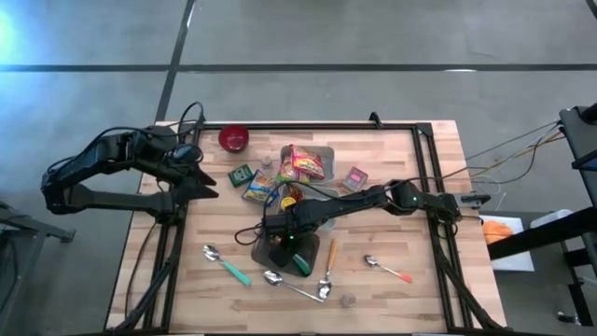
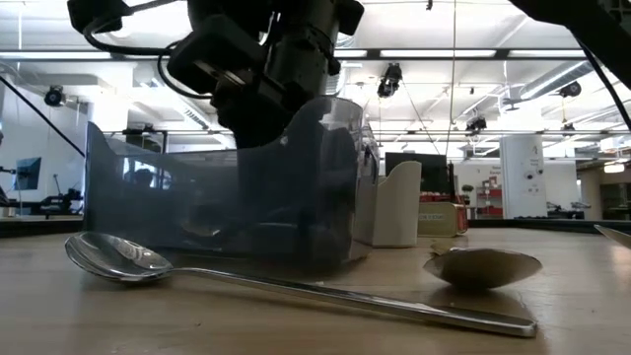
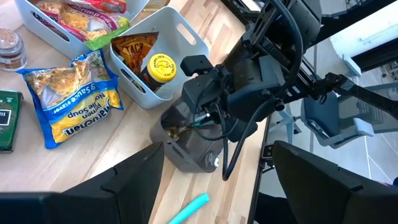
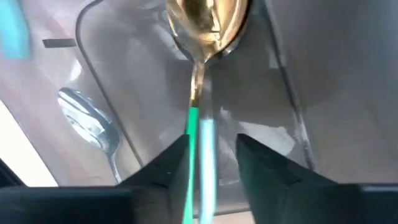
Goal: Pick & Place Food Item
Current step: Put the blue spoon into the black bin, then put the top brown seasoning bottle into the bottom gray bin
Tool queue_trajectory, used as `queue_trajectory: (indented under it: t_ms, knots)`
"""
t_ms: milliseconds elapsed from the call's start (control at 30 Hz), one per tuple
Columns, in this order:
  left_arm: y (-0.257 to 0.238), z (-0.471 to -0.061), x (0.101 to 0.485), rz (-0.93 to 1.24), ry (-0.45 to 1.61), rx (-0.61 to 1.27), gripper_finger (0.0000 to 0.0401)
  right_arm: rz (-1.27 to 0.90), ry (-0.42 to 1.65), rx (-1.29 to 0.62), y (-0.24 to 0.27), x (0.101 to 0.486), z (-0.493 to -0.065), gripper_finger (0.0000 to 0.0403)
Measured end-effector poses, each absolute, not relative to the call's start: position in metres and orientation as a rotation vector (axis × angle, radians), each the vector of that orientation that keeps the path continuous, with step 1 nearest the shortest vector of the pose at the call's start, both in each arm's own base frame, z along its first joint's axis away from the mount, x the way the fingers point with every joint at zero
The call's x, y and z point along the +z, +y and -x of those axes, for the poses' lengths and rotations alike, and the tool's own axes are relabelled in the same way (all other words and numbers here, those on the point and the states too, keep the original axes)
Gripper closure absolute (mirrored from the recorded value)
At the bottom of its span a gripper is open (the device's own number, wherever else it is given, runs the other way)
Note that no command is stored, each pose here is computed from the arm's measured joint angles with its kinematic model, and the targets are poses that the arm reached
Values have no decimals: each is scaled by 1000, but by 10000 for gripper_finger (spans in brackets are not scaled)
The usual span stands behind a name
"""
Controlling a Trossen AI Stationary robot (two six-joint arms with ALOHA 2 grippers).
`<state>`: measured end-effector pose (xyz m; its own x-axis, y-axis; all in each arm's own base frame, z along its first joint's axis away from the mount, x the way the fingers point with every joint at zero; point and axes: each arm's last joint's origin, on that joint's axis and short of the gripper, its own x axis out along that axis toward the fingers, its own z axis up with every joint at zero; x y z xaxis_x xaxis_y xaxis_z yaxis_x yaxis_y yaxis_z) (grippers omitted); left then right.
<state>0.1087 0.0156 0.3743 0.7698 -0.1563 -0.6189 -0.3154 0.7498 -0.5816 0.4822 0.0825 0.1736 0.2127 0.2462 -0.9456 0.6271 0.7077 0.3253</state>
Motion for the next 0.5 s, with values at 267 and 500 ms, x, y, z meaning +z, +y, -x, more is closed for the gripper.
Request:
queue_trajectory:
  t_ms: [267, 500]
  knots:
    - [16, -109, 374, 757, 702, 104, 95, -810, 1319, -283, 83, 189, -487, 186]
    - [18, -118, 371, 782, 730, 120, 95, -792, 1278, -239, 84, 221, -488, 182]
